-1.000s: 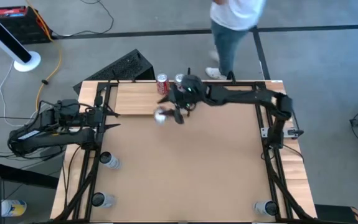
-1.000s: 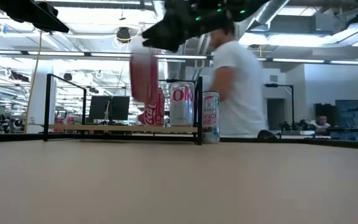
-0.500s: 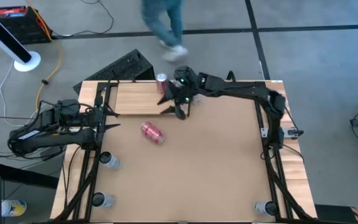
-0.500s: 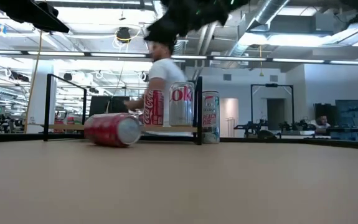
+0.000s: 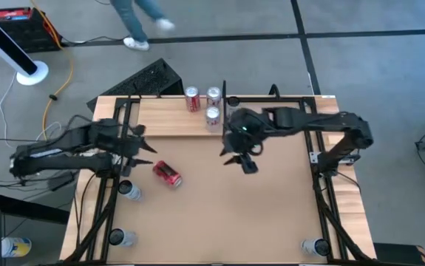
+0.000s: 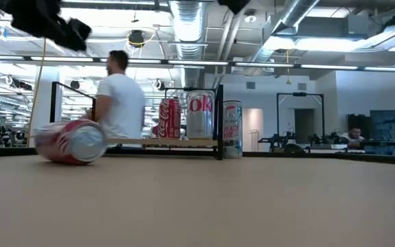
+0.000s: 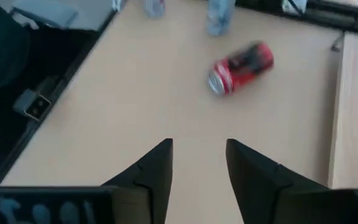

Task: Place canned beverage on shelf
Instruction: Put the red and white soda can on the shelf aligned with the other red and white soda can

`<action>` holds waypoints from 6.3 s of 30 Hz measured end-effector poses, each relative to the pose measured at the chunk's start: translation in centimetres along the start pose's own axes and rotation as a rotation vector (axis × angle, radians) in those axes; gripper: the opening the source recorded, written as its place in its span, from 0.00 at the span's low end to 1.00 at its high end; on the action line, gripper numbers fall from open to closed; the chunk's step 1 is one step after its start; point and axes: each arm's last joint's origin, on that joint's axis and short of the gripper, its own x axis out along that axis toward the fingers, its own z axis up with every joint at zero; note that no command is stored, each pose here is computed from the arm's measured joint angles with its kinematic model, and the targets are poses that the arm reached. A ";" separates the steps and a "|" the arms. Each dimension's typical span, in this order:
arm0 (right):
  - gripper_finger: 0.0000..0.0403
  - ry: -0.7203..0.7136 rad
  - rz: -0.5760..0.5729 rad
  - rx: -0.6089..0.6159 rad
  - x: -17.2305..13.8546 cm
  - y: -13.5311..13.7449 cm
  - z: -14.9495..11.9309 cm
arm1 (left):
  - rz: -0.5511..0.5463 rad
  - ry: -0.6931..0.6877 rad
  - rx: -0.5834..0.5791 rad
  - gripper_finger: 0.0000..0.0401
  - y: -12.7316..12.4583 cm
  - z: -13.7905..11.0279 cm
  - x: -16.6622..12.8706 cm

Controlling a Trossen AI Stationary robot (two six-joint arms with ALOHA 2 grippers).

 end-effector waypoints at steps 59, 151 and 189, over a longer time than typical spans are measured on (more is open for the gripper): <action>0.30 -0.263 -0.073 0.007 5.4 9.1 -10.9 | 0.055 0.732 0.281 0.41 -4.6 6.1 13.8; 0.30 -0.189 -0.041 -0.009 9.0 9.8 -11.7 | -0.002 0.865 -0.211 0.87 3.6 0.0 21.7; 0.30 -0.212 -0.061 -0.002 8.9 9.2 -11.5 | -0.122 0.785 -0.108 0.72 1.5 1.5 21.7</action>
